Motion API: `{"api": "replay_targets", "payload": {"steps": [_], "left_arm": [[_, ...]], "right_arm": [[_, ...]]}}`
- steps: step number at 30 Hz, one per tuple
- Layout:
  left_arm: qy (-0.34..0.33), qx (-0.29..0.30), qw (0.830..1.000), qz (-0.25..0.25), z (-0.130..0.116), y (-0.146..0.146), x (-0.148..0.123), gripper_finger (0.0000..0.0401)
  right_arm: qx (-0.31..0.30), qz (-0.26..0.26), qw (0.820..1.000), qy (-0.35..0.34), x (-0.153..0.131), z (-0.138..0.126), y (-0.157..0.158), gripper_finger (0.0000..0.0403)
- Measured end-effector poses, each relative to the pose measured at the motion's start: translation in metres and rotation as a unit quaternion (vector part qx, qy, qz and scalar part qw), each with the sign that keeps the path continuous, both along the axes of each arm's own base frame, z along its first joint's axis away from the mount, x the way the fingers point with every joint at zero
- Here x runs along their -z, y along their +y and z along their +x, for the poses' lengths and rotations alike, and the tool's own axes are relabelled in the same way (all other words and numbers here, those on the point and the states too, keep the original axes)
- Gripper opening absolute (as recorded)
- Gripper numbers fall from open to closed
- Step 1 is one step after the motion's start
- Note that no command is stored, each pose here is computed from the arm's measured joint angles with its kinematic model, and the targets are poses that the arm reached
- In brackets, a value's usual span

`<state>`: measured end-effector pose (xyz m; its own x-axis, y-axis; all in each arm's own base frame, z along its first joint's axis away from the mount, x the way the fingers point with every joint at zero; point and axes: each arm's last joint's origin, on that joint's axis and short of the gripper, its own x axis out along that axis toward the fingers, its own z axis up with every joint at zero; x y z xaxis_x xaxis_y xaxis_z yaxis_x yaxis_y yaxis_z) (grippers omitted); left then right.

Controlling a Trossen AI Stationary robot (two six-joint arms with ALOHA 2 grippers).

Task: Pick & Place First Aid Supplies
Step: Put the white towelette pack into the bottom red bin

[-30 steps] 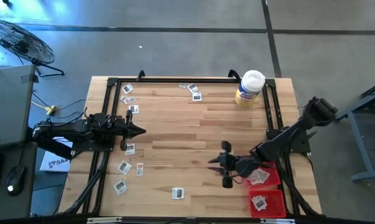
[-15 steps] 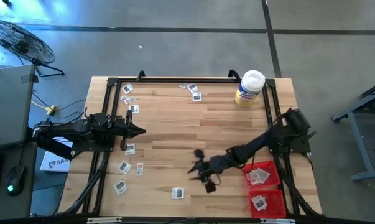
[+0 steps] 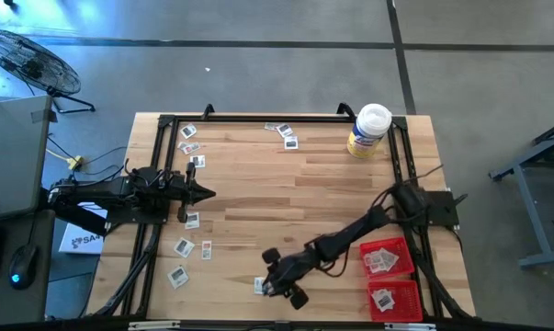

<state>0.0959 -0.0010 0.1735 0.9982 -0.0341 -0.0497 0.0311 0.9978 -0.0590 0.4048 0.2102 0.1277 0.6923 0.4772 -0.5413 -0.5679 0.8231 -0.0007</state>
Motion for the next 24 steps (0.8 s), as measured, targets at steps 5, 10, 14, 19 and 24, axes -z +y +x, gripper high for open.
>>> {"api": "replay_targets", "payload": {"steps": [5,10,14,19,24], "left_arm": [[0.000,0.000,1.000,0.000,0.000,0.000,0.000,0.0001],[0.000,0.000,1.000,0.000,0.000,0.000,0.000,0.0001],[0.000,0.000,1.000,0.000,0.000,0.000,0.000,0.0001],[0.000,0.000,1.000,0.000,0.000,0.000,0.000,0.0001],[0.000,0.000,1.000,0.000,0.000,0.000,0.000,0.0001]], "right_arm": [[0.004,-0.038,0.999,-0.027,-0.005,-0.004,0.018,0.0162],[0.006,-0.062,0.998,-0.016,0.001,-0.010,0.022,0.0151],[0.009,-0.071,0.997,-0.022,0.009,-0.009,0.025,0.0143],[0.015,-0.071,0.997,-0.005,0.030,-0.006,0.022,0.0137],[0.024,-0.068,0.997,-0.001,0.032,-0.005,0.020,0.0120]]}}
